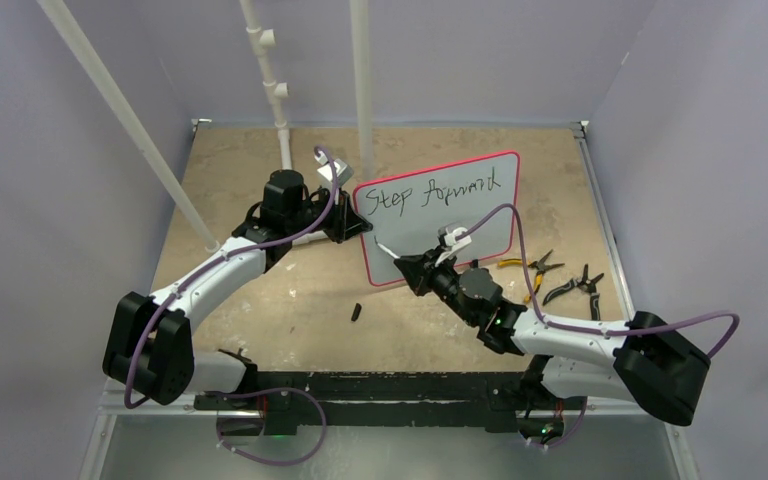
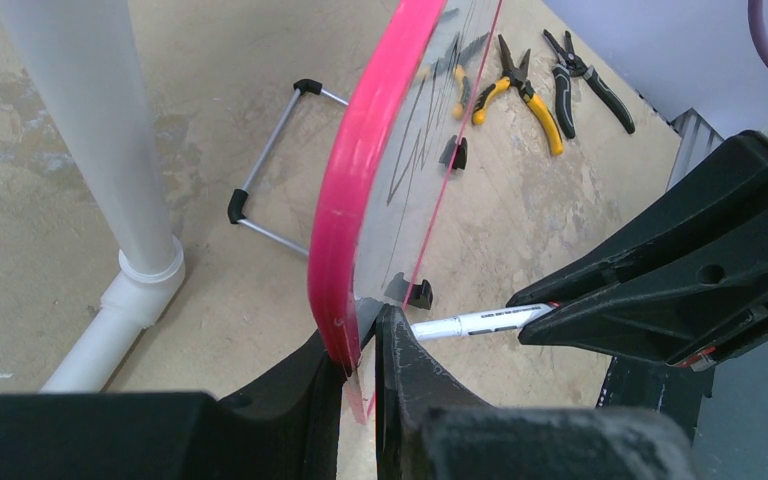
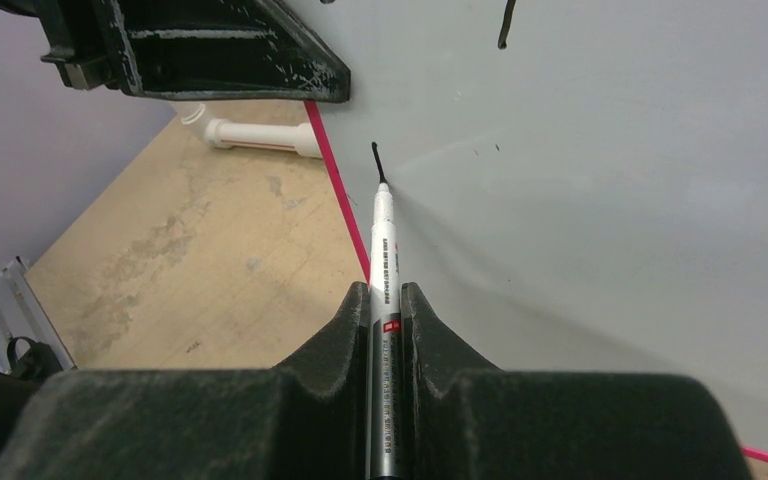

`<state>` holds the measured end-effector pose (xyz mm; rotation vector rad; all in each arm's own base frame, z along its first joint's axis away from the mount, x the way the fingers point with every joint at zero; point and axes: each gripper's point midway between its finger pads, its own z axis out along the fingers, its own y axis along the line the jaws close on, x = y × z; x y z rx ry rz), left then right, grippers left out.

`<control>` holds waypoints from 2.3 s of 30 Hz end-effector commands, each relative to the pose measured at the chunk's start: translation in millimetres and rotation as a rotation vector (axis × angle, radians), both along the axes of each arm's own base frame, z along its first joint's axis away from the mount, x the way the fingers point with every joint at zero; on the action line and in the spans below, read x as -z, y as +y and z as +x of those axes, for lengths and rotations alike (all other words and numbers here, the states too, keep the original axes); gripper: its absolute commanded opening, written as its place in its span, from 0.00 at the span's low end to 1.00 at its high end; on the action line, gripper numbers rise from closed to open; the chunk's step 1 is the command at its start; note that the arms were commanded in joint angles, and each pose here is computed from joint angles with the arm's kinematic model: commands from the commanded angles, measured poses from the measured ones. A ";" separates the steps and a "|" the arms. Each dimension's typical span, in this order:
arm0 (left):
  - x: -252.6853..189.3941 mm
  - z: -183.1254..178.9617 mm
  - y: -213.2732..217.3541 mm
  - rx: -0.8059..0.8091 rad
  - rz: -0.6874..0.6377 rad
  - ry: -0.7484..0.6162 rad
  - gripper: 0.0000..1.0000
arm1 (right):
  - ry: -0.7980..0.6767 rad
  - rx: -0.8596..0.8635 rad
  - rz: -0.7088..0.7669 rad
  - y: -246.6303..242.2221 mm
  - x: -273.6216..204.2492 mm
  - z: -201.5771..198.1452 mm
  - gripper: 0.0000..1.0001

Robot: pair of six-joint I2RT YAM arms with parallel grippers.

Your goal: Write a sentence on the whiteboard

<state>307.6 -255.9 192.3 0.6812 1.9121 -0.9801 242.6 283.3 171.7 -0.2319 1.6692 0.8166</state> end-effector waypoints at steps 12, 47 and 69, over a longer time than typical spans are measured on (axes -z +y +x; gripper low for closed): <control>30.3 -6.9 3.7 -0.020 0.079 0.090 0.00 | 0.015 0.060 -0.011 -10.4 5.3 4.4 0.00; 31.6 -7.0 3.2 -0.016 0.080 0.094 0.00 | -0.059 0.115 0.018 -15.2 -25.1 14.8 0.00; 30.0 -7.2 2.8 -0.014 0.076 0.093 0.00 | 0.017 0.126 -0.011 -28.2 5.0 5.2 0.00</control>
